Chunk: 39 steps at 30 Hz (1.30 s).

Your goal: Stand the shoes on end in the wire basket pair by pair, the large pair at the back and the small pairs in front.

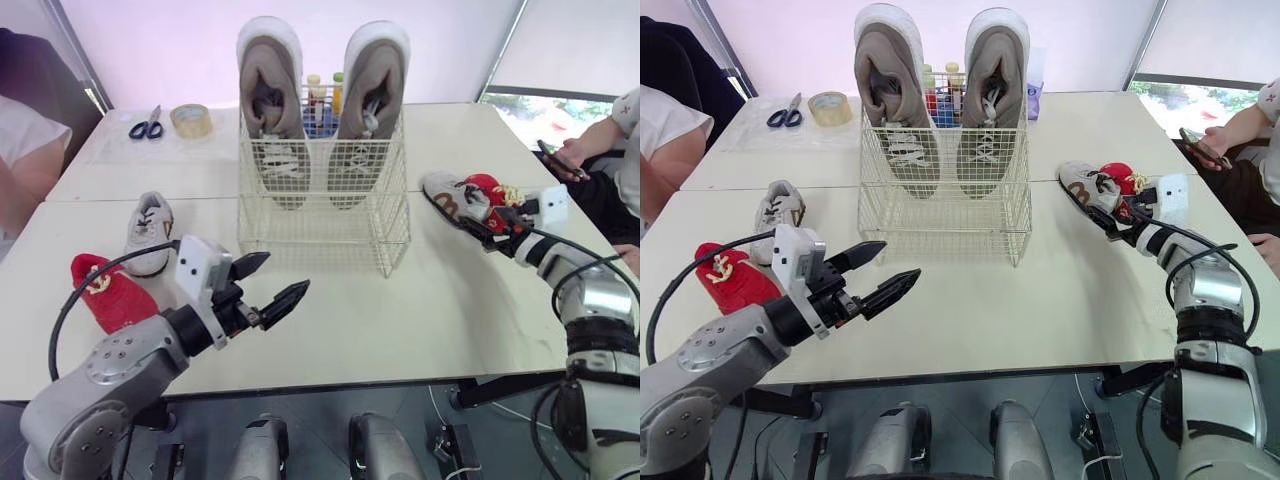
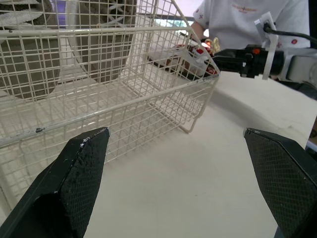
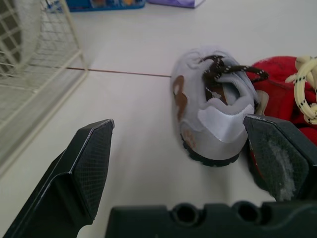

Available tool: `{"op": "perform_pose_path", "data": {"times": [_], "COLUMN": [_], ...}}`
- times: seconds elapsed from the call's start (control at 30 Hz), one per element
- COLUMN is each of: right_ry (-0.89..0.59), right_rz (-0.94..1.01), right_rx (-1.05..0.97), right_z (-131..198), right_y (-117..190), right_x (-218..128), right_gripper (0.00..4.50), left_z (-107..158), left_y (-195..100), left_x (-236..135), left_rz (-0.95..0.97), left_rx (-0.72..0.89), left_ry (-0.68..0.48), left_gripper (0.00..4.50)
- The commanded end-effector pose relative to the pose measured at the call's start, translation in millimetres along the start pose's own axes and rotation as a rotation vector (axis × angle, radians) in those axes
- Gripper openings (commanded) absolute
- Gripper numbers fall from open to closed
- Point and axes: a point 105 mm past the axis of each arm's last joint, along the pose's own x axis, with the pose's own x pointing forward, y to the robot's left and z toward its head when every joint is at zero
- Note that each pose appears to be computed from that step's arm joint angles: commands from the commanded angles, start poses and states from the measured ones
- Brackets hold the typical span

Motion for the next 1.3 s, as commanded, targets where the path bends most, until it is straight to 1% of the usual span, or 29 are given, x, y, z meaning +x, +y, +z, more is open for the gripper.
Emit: {"op": "perform_pose_path", "data": {"times": [0.03, 0.2, 0.4, 0.5, 0.67, 0.77, 0.8, 0.83, 0.93, 0.97, 1.0, 1.1, 1.17, 1.3], "right_ry": [-0.030, -0.032, -0.041, -0.031, 0.003, -0.005, -0.007, -0.007, -0.007, -0.011, -0.019, -0.051, -0.088, -0.167], "right_rz": [-0.046, -0.068, -0.165, -0.161, -0.152, -0.173, -0.177, -0.178, -0.178, -0.177, -0.180, -0.184, -0.191, -0.201], "right_rx": [-0.027, -0.016, -0.020, -0.015, 0.002, 0.026, 0.030, 0.032, 0.037, 0.042, 0.045, 0.044, 0.039, 0.032], "right_z": [8, 5, 8, 4, -12, -13, -12, -12, -13, -13, -12, -5, 3, 22], "right_y": [-6, -3, -12, -10, -2, 0, 0, 1, 3, 3, 3, 2, 0, -3], "right_x": [12, 24, 29, 29, 34, 36, 37, 38, 39, 40, 40, 40, 39, 37], "right_gripper": [4.50, 4.50, 4.50, 4.50, 4.50, 3.73, 3.29, 2.73, 1.27, 0.84, 0.53, 0.53, 0.53, 0.53], "left_z": [15, 18, 21, 21, 20, 18, 16, 16, 17, 17, 18, 19, 24, 36], "left_y": [-1, -2, 2, 4, 6, 2, -2, -5, -7, -7, -4, 10, 21, 27], "left_x": [-1, 3, 5, 6, 9, 9, 9, 8, 6, 6, 5, 4, 3, 0], "left_rz": [0.005, 0.029, 0.039, 0.045, 0.050, 0.003, -0.027, -0.049, -0.074, -0.070, -0.055, 0.021, 0.073, 0.064], "left_rx": [0.047, 0.052, 0.054, 0.054, 0.047, 0.034, 0.032, 0.029, 0.019, 0.021, 0.024, 0.061, 0.076, 0.058], "left_ry": [-0.051, -0.067, -0.071, -0.073, -0.075, -0.048, -0.035, -0.027, -0.019, -0.018, -0.016, -0.002, -0.012, -0.043], "left_gripper": [4.46, 4.46, 4.46, 4.46, 4.46, 4.50, 4.50, 4.50, 4.50, 4.50, 4.50, 4.50, 4.50, 4.50]}}
